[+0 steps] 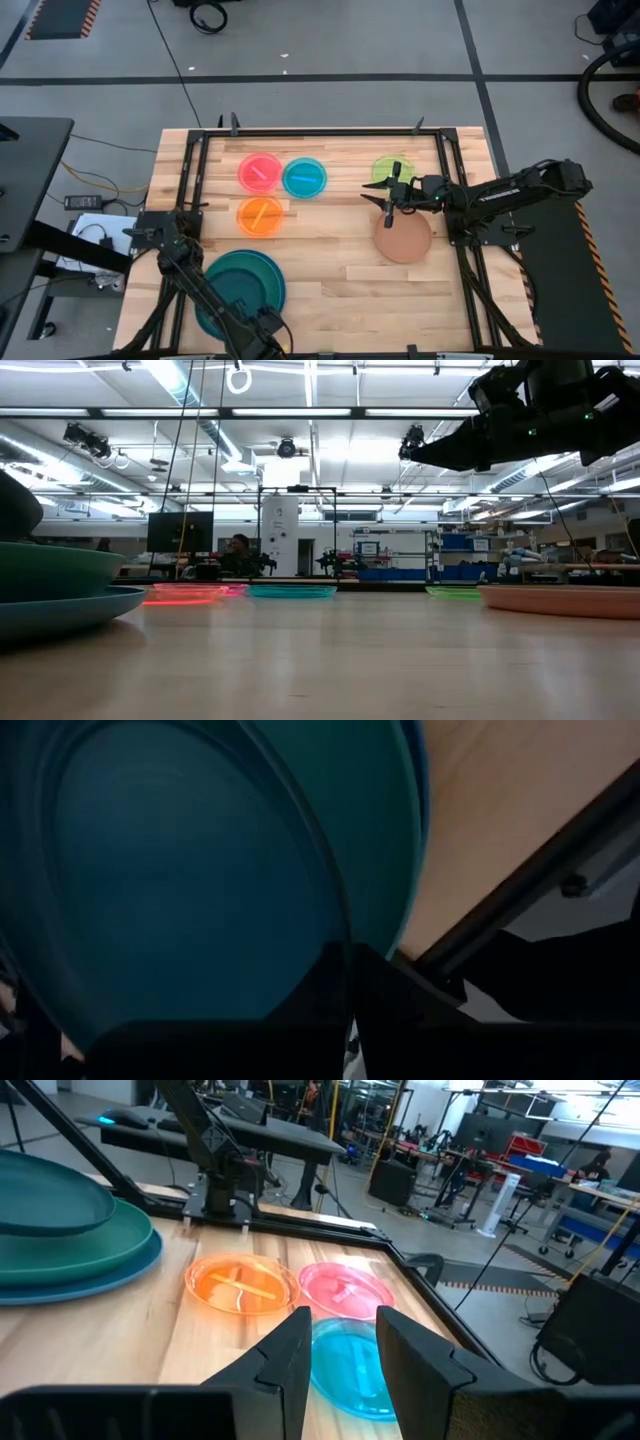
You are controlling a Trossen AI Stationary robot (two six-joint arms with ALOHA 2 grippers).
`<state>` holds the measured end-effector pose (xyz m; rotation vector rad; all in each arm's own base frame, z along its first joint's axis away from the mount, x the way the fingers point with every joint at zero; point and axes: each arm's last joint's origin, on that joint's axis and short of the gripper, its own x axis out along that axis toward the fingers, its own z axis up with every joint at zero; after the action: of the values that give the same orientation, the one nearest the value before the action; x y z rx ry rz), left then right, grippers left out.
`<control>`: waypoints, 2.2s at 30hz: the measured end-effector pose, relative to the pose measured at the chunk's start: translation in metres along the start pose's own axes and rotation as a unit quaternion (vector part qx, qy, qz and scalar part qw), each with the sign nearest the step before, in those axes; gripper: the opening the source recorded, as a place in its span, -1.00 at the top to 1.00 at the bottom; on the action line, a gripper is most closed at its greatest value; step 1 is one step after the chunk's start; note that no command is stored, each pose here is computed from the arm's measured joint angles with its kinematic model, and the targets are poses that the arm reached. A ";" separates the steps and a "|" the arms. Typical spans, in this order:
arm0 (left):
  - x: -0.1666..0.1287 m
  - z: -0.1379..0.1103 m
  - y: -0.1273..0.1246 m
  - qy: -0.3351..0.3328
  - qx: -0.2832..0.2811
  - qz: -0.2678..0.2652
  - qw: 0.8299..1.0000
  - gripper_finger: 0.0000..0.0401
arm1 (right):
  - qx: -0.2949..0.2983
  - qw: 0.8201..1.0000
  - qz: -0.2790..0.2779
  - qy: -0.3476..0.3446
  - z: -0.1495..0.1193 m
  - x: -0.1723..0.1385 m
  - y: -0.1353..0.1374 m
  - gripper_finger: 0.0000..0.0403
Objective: Stack plastic plates
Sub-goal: Stack the dark green plate on top of the green plate, then stack the light orange plate on top of the dark green plate
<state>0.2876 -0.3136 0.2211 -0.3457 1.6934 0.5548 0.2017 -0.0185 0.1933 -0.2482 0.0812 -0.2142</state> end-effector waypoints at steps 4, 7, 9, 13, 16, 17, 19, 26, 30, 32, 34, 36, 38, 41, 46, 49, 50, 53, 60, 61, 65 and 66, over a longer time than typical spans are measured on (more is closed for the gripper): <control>0.001 0.001 0.000 -0.012 -0.002 0.004 1.000 0.94 | 0.000 1.000 0.000 0.000 0.000 0.000 0.000 0.38; 0.001 0.002 0.000 -0.024 -0.002 0.006 1.000 0.94 | 0.000 1.000 0.000 0.001 0.000 0.000 0.000 0.38; 0.002 0.002 0.000 -0.026 0.000 0.010 1.000 0.94 | 0.000 1.000 0.000 0.001 0.000 0.000 0.000 0.38; 0.013 0.000 -0.002 -0.030 0.007 0.029 0.999 0.94 | -0.001 1.000 0.001 0.006 -0.001 0.000 0.000 0.38; 0.022 0.001 0.000 -0.024 0.014 0.047 0.999 0.94 | -0.001 1.000 -0.001 0.006 -0.001 0.000 0.000 0.38; 0.024 0.001 0.001 -0.022 0.016 0.052 0.998 0.94 | -0.002 1.000 -0.001 0.006 -0.001 0.000 0.000 0.38; 0.028 0.002 0.001 -0.021 0.026 0.057 0.998 0.94 | -0.004 1.000 -0.002 0.006 -0.001 0.000 0.000 0.38; 0.032 0.003 0.000 -0.022 0.029 0.051 0.998 0.88 | -0.004 1.000 -0.003 0.008 -0.001 0.000 0.000 0.38; 0.032 0.003 -0.005 -0.027 0.053 0.027 0.998 0.82 | -0.005 1.000 -0.001 0.014 -0.003 0.000 0.000 0.38; 0.032 0.004 -0.009 -0.032 0.067 0.009 0.997 0.82 | -0.005 1.000 -0.001 0.014 -0.003 0.000 0.000 0.38; 0.032 0.004 -0.010 -0.033 0.071 0.005 0.997 0.82 | -0.005 1.000 -0.001 0.014 -0.003 0.000 0.000 0.38; 0.032 0.004 -0.009 -0.033 0.071 0.005 0.997 0.81 | -0.005 1.000 -0.001 0.014 -0.003 0.000 0.000 0.38; 0.032 0.004 -0.009 -0.033 0.069 0.005 0.997 0.78 | -0.005 1.000 -0.001 0.014 -0.003 0.000 0.000 0.38; 0.032 0.004 -0.010 -0.033 0.068 0.004 0.997 0.70 | -0.005 1.000 -0.001 0.014 -0.003 0.000 0.000 0.38; 0.032 0.004 -0.010 -0.033 0.053 0.004 0.998 0.55 | -0.001 1.000 -0.001 0.014 -0.003 0.000 0.000 0.38; 0.032 0.004 -0.009 -0.033 0.045 0.004 0.998 0.47 | 0.002 1.000 0.000 0.015 -0.003 0.000 0.001 0.38; 0.032 0.004 -0.009 -0.033 0.043 0.004 0.999 0.44 | 0.001 1.000 0.000 0.015 -0.003 0.000 0.001 0.38; 0.031 0.007 -0.009 -0.031 0.042 0.005 0.999 0.41 | 0.002 1.000 0.000 0.015 -0.003 0.000 0.001 0.38; 0.029 0.028 -0.002 0.028 0.100 -0.004 0.995 0.41 | 0.002 1.000 0.002 0.014 -0.003 0.000 0.001 0.38; 0.028 0.033 0.000 0.033 0.108 -0.007 0.994 0.41 | 0.002 1.000 0.002 0.014 -0.003 0.000 0.001 0.38; 0.026 0.059 0.007 0.041 0.141 -0.017 0.989 0.41 | 0.001 1.000 0.003 0.021 -0.004 0.000 0.001 0.38; 0.025 0.065 0.009 0.041 0.154 -0.021 0.987 0.41 | 0.002 1.000 0.003 0.025 -0.005 0.000 0.001 0.38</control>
<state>0.3322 -0.2692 0.1902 -0.1803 1.8151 0.2438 0.2015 -0.0186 0.1885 -0.2381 0.1306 -0.2138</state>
